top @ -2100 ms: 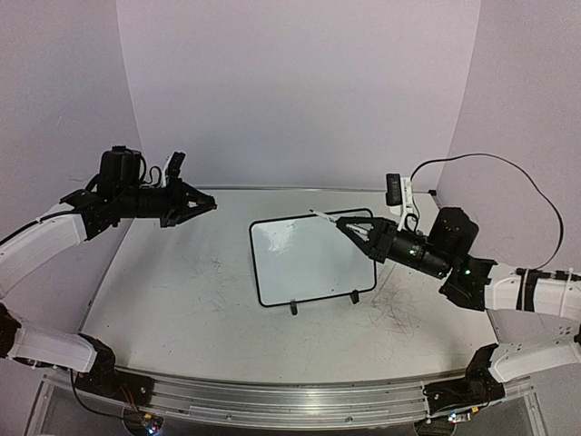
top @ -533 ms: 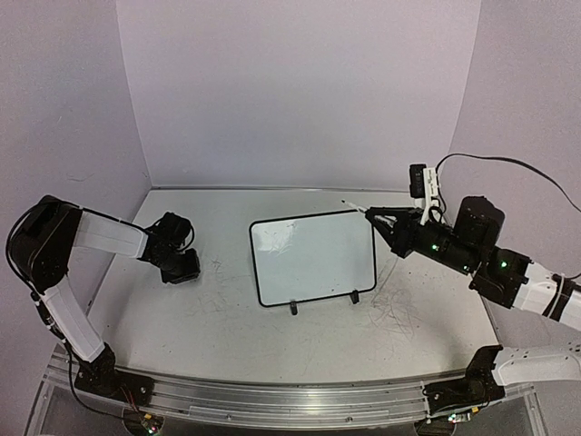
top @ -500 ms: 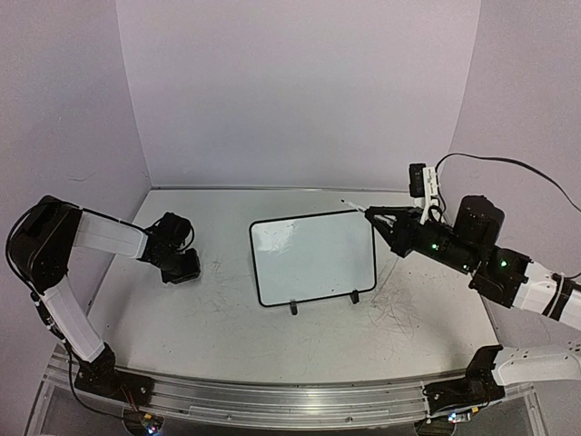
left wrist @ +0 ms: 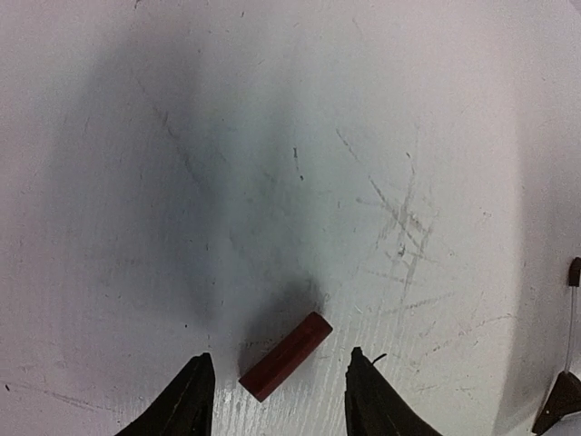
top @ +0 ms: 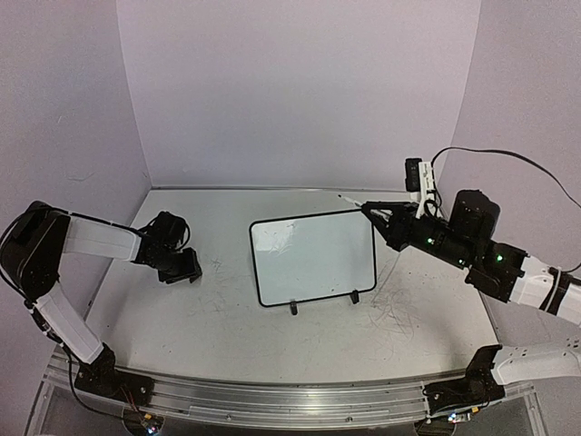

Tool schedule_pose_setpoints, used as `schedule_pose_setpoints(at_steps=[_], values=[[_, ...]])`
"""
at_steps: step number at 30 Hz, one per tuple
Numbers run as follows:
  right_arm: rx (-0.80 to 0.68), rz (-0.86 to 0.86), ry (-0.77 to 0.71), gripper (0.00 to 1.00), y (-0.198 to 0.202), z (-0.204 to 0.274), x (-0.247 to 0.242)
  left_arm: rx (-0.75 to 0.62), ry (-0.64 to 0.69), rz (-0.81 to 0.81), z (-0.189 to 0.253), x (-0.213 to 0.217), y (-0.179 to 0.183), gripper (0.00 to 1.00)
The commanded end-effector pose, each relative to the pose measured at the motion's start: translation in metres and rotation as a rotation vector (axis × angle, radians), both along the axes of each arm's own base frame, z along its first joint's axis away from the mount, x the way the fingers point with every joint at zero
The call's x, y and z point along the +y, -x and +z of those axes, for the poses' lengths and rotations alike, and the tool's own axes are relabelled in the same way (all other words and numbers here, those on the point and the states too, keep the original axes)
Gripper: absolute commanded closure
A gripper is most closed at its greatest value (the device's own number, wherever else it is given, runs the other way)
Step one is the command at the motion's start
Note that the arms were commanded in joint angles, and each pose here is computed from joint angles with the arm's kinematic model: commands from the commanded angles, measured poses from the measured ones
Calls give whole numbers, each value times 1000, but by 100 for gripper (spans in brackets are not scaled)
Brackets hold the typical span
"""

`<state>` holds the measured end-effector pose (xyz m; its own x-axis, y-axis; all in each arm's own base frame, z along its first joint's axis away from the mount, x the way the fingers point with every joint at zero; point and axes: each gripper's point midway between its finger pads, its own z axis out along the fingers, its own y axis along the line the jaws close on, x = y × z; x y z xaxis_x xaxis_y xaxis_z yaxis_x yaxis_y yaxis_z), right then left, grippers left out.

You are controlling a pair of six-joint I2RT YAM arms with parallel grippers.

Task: Write a sentence on the whiteboard
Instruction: Place the pen cap at the center of the board, then hold the whiteboard at the center of the board.

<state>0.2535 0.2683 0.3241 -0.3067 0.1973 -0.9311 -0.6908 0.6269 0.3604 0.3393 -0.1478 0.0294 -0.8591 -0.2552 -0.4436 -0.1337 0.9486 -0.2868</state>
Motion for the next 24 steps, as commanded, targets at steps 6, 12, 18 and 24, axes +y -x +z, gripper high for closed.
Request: schedule_pose_setpoints(at_steps=[6, 12, 18, 24], values=[[-48, -21, -50, 100, -8, 31, 1, -81, 27, -18, 37, -2, -4, 36], [-49, -15, -48, 100, -8, 32, 3, -138, 97, -47, 62, -11, -2, 26], [-28, -16, -39, 100, -9, 23, 4, -192, 166, -121, 75, -22, 6, 22], [-19, -17, -36, 98, -9, 19, 4, -302, 286, -224, 108, -41, 12, 17]])
